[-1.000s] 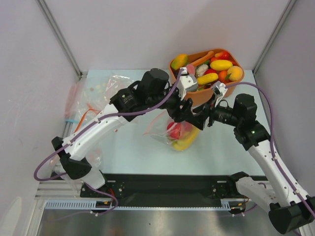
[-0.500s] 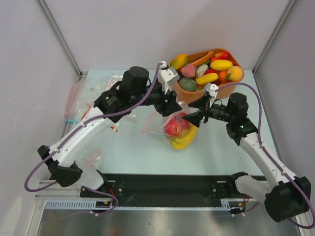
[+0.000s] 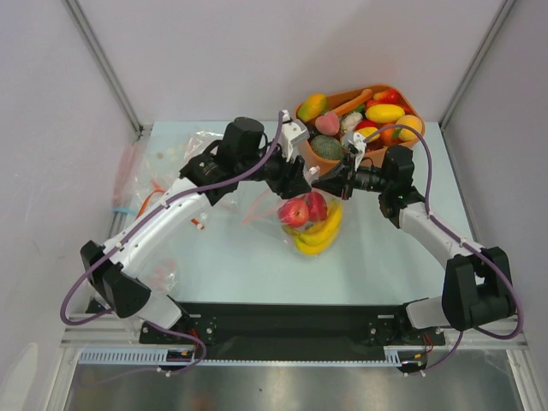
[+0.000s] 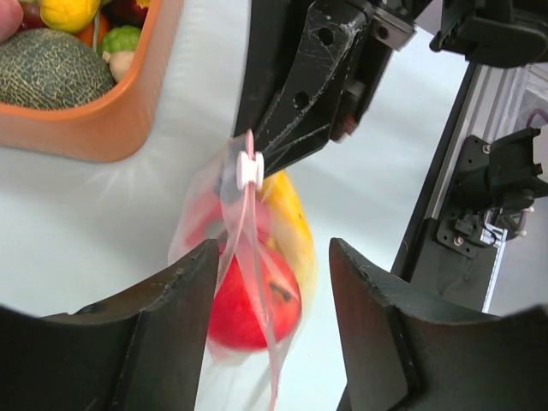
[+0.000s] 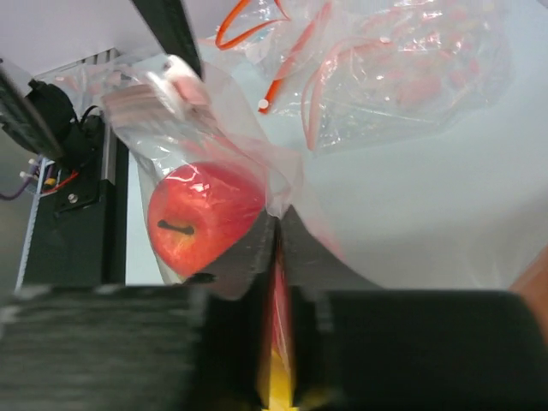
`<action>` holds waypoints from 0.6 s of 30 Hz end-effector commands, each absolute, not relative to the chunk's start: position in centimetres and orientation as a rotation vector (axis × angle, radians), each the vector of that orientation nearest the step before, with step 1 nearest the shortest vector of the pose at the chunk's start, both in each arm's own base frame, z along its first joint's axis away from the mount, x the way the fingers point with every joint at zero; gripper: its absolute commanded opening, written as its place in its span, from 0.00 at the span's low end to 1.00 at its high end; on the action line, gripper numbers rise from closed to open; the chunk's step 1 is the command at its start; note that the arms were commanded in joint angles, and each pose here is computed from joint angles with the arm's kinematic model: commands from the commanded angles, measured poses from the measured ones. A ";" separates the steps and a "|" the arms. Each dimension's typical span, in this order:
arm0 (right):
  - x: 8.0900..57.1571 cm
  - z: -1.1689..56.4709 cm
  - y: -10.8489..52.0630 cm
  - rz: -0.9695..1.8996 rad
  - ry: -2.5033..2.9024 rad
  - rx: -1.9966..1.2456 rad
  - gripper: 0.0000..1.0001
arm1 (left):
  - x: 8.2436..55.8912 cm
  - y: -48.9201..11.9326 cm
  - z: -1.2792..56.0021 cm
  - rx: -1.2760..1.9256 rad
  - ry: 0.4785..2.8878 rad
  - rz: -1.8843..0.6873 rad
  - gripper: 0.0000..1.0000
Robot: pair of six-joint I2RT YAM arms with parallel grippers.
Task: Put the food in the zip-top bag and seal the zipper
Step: Zip the zipper food storage bag at the center of the board.
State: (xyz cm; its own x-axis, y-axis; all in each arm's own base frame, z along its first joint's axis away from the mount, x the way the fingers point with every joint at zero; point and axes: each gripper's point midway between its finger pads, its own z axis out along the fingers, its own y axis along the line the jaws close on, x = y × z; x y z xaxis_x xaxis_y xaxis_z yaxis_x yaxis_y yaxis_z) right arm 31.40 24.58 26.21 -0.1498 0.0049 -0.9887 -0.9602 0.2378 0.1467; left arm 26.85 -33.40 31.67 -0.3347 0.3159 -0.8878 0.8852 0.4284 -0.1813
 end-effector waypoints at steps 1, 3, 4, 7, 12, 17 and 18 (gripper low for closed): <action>30.2 30.6 24.9 1.143 1.243 -1.055 0.02 | 27.0 -34.2 35.5 1.013 1.740 -0.924 0.59; 29.8 30.8 24.8 1.155 1.247 -1.059 0.00 | 27.1 -33.7 35.7 1.010 1.736 -0.892 0.59; 29.3 30.9 24.8 1.182 1.253 -1.062 0.00 | 27.1 -33.4 35.8 1.014 1.726 -0.870 0.58; 28.4 31.6 24.7 1.195 1.248 -1.062 0.00 | 27.1 -32.8 36.4 1.014 1.708 -0.836 0.56; 27.3 32.2 24.4 1.173 1.267 -1.043 0.00 | 27.3 -32.6 37.4 1.013 1.684 -0.814 0.48; 27.2 32.5 24.3 1.167 1.271 -1.047 0.00 | 27.0 -33.0 38.8 1.012 1.642 -0.845 0.44; 27.2 32.5 24.3 1.171 1.280 -1.045 0.00 | 27.0 -33.2 39.0 1.016 1.634 -0.850 0.43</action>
